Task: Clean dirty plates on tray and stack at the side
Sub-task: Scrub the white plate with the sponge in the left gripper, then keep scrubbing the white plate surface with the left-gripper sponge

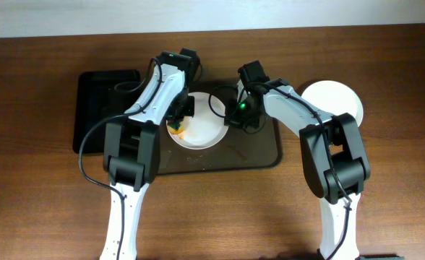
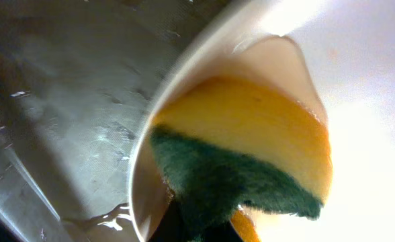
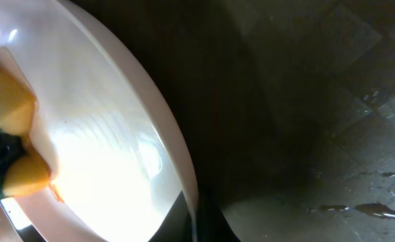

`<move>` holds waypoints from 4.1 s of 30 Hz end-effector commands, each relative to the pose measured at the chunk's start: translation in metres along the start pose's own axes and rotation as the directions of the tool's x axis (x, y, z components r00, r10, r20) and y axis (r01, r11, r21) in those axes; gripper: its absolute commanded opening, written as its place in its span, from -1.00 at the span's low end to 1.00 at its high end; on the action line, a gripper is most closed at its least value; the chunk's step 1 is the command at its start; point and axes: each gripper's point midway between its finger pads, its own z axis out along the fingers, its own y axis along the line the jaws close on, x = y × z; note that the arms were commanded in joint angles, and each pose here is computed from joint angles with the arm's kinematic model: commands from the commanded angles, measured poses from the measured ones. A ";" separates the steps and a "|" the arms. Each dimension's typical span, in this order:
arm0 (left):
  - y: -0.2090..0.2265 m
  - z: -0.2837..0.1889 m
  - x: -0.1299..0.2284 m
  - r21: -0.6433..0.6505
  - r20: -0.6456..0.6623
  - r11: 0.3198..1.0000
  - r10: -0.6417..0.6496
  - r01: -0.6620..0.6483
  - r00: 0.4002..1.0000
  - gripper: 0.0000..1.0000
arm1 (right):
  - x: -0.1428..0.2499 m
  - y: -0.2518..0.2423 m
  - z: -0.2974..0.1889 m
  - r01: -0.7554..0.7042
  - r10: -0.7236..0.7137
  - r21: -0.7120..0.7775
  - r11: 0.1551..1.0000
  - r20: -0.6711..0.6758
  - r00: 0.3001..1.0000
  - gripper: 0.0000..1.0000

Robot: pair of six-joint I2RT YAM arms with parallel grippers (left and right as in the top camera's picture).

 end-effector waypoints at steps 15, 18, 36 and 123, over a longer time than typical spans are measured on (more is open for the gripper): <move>-0.040 0.065 -0.042 0.182 0.130 0.956 0.210 -0.232 0.969 -0.99 | 0.002 -0.025 0.008 -0.029 0.030 0.064 0.998 -0.009 1.000 -0.92; 0.004 0.069 -0.042 -0.043 0.105 0.997 -0.059 0.064 0.993 -0.99 | 0.002 -0.025 0.008 -0.029 0.030 0.064 0.998 -0.009 1.000 -0.92; -0.027 0.050 0.024 0.095 -0.149 0.995 0.042 -0.028 0.988 -0.99 | 0.002 -0.025 0.008 -0.029 0.029 0.065 0.997 -0.009 1.000 -0.92; -0.058 -0.032 -0.018 0.207 0.618 0.887 0.208 -0.412 0.758 -0.99 | 0.001 -0.024 0.009 -0.026 0.026 0.061 0.998 -0.005 1.000 -0.92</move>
